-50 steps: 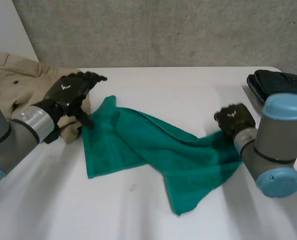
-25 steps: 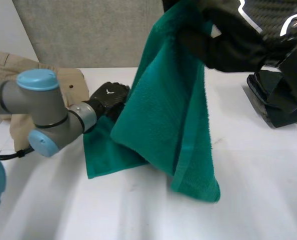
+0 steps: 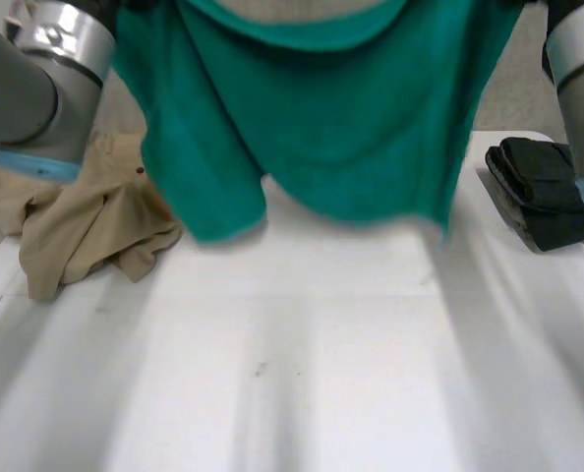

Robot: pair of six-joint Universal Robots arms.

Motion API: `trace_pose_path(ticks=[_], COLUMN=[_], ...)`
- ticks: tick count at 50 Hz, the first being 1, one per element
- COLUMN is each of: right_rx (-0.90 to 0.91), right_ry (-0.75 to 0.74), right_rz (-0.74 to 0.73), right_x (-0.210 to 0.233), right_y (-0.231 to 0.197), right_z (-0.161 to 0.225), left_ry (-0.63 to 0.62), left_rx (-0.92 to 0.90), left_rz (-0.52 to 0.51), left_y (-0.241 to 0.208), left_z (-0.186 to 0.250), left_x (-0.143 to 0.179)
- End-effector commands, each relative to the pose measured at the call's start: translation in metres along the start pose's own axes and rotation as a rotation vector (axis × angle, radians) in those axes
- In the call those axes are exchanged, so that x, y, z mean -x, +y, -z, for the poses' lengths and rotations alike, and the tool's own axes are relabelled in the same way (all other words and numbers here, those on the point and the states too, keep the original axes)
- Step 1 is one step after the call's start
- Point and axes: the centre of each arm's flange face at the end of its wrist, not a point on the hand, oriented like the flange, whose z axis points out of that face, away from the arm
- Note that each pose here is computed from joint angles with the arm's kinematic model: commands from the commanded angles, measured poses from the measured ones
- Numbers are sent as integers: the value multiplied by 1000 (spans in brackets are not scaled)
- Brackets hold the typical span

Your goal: Fold the laundry.

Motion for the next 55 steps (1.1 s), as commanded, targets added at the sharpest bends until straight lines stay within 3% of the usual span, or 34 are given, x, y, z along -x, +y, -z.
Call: trace_pose_path(ticks=[1,8,16,23,31,41,49,55], right_rx=[-159,32,335,543,644,662,668,673], right_ry=[74,-17,-96,-134,-98,-89,-98,-108], right_rz=[6,22,99,160,169,112,101,101], right_x=[-5,6,4,-9,-30,-32,-28,-25], right_y=[-9,38,116,164,179,178,178,176], right_z=[-14,15,75,118,129,132,134,138], left_ry=[-100,53,249,319,314,166,145,249], left_rx=[-3,176,508,713,909,984,968,986], left_rz=[-29,21,98,134,239,368,315,232], left_y=[-22,4,55,87,85,66,94,115], left_z=[9,61,169,224,239,244,255,266], left_x=[22,-11,-65,-83,-68,-24,-12,-17])
